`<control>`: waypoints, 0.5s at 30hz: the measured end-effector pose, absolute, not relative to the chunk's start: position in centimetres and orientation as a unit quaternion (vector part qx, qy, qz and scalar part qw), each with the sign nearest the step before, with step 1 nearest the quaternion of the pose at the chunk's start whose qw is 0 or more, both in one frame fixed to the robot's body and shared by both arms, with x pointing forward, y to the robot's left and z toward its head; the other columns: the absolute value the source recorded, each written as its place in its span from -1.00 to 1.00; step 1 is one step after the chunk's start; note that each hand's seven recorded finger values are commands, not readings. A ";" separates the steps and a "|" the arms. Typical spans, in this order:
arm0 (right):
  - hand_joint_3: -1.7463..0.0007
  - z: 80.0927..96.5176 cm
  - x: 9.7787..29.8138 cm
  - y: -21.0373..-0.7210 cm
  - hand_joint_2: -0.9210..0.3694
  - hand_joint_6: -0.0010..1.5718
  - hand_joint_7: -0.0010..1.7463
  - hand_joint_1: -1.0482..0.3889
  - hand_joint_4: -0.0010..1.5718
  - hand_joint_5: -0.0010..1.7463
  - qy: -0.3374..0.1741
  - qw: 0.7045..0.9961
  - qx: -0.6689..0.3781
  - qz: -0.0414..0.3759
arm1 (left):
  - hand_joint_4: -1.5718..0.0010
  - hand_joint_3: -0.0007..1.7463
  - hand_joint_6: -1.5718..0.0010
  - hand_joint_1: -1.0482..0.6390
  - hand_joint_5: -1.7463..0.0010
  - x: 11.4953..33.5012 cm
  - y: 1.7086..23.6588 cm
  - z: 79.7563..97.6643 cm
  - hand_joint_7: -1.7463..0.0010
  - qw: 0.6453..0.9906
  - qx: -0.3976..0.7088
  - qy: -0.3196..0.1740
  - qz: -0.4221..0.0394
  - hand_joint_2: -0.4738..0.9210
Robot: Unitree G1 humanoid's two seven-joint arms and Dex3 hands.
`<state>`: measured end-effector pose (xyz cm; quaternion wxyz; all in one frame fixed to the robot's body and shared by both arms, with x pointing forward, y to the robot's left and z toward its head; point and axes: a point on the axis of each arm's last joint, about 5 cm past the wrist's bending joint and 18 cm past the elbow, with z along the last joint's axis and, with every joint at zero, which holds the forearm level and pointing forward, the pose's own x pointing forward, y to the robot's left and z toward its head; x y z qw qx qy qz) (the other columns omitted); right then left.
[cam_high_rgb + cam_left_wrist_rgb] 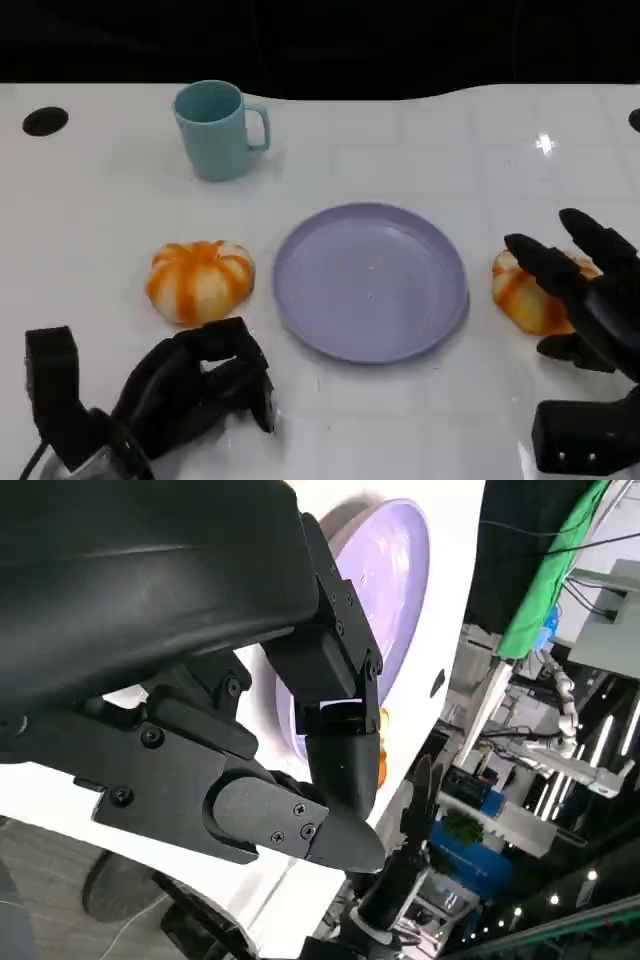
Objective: Grasp the bread from the table and place it into the plate.
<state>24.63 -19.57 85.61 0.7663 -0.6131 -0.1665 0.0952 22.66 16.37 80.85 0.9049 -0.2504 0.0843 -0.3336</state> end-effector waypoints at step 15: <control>0.99 84.9 26.0 -20.1 -0.82 -0.86 -1.00 -0.23 -1.00 -1.00 -0.104 0.771 -0.617 0.119 | -0.21 -0.99 -0.22 -0.58 -0.64 22.7 16.4 80.8 -0.14 0.904 -0.253 0.084 -0.333 0.94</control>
